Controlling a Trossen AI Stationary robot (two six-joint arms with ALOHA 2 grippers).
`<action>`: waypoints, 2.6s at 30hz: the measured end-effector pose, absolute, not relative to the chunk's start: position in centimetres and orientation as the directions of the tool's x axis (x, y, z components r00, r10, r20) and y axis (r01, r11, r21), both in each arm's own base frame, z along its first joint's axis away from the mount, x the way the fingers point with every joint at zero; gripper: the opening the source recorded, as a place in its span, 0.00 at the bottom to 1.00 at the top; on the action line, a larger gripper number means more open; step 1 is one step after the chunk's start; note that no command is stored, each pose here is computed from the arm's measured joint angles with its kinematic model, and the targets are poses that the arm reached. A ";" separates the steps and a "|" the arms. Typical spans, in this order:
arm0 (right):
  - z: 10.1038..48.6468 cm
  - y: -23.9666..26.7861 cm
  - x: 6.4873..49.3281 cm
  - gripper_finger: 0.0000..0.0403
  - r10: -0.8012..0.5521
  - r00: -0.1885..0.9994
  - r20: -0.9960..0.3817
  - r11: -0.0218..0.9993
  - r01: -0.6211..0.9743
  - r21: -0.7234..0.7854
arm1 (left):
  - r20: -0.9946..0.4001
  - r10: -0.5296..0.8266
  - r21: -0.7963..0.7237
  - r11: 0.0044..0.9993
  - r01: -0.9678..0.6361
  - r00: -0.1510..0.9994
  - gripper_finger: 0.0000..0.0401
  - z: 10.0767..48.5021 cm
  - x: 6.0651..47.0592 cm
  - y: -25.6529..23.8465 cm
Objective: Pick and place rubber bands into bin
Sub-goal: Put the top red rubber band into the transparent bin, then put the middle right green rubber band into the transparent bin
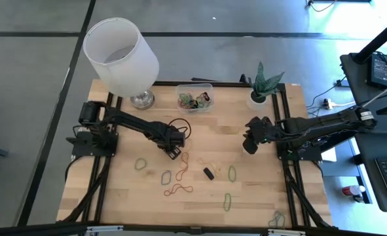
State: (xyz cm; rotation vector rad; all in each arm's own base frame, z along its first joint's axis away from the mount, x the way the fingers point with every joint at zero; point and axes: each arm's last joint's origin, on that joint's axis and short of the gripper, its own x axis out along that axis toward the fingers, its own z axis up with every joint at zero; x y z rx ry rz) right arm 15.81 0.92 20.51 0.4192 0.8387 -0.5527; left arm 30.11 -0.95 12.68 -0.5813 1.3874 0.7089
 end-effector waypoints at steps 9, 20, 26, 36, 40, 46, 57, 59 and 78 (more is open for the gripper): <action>20.6 0.9 15.9 0.27 -0.290 0.557 -0.779 0.796 0.592 0.127 | -0.986 0.147 0.035 0.645 -0.763 0.079 0.02 13.9 30.4 -1.7; 20.9 1.0 16.3 0.27 -0.286 0.592 -0.753 0.809 0.571 0.141 | -0.959 0.206 0.017 0.727 -0.687 0.194 0.01 20.2 33.7 -1.8; 20.9 1.0 16.3 0.27 -0.286 0.594 -0.752 0.808 0.572 0.144 | -0.886 0.356 0.108 0.782 -0.613 0.297 0.01 25.5 35.6 -0.8; 20.9 0.9 16.3 0.27 -0.302 0.593 -0.746 0.776 0.607 0.168 | -0.722 0.550 0.265 0.781 -0.566 0.421 0.01 32.5 37.1 5.2; 20.9 0.9 16.4 0.27 -0.305 0.595 -0.744 0.762 0.621 0.184 | -0.676 0.581 0.275 0.769 -0.576 0.453 0.01 33.4 37.2 9.1; 20.9 0.8 16.4 0.27 -0.320 0.595 -0.737 0.703 0.671 0.235 | -0.675 0.585 0.268 0.762 -0.590 0.450 0.01 32.2 37.4 14.4; 21.0 0.8 16.4 0.27 -0.322 0.597 -0.735 0.615 0.722 0.317 | -0.769 0.523 0.307 0.807 -0.504 0.369 0.01 24.4 40.1 19.1; 21.0 0.8 16.4 0.27 -0.323 0.597 -0.735 0.598 0.730 0.330 | -0.789 0.503 0.299 0.816 -0.495 0.353 0.01 22.9 40.5 19.5; 21.0 0.7 16.4 0.27 -0.374 0.589 -0.717 0.569 0.756 0.324 | -0.887 0.335 0.177 0.883 -0.435 0.319 0.28 20.8 40.7 19.4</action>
